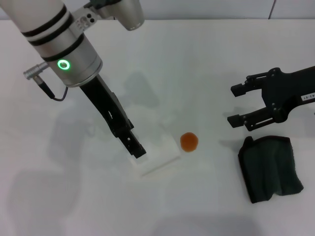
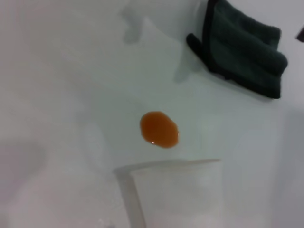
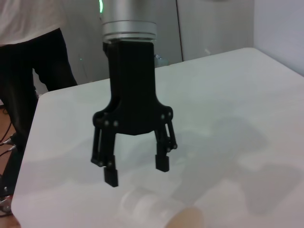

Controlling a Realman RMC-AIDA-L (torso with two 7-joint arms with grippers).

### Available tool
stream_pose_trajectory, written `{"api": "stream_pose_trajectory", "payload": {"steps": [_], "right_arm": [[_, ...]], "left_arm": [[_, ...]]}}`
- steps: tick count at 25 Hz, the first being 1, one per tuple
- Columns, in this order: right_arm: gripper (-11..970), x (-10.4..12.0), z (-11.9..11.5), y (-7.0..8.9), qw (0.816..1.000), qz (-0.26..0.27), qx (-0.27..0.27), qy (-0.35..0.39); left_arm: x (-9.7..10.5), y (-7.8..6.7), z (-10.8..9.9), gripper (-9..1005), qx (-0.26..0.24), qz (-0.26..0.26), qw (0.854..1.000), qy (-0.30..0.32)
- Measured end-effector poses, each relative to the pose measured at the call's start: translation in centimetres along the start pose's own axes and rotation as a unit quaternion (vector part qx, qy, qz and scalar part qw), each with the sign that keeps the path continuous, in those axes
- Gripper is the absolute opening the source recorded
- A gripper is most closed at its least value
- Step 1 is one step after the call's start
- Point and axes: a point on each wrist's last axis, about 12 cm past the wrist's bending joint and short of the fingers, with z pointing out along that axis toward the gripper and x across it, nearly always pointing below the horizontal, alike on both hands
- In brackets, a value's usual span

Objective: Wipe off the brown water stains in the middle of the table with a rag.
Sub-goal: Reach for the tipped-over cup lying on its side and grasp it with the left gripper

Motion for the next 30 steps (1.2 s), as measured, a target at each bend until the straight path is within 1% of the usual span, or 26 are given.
{"api": "stream_pose_trajectory", "payload": {"steps": [4, 9, 15, 19, 26, 30], "right_arm": [[822, 0.2, 0.1, 0.1, 1.0, 0.002, -0.001, 0.001], [823, 0.3, 0.0, 0.1, 1.0, 0.003, 0.002, 0.002], [823, 0.3, 0.0, 0.0, 1.0, 0.003, 0.003, 0.002], [822, 0.3, 0.0, 0.0, 1.0, 0.004, 0.006, 0.001], [822, 0.4, 0.0, -0.1, 1.0, 0.004, 0.008, 0.002], [823, 0.4, 0.1, -0.1, 1.0, 0.002, 0.008, 0.002]], "left_arm": [[-0.1, 0.1, -0.1, 882, -0.007, -0.003, 1.0, 0.003], [-0.1, 0.6, -0.1, 882, -0.03, -0.007, 1.0, 0.004], [-0.4, 0.5, 0.7, 882, -0.028, -0.002, 1.0, 0.007], [-0.5, 0.4, 0.9, 882, -0.023, -0.002, 1.0, 0.003], [-0.8, 0.8, 1.1, 883, -0.041, -0.008, 0.999, -0.01], [-0.7, 0.8, 1.6, 882, -0.037, -0.012, 0.999, -0.008]]}}
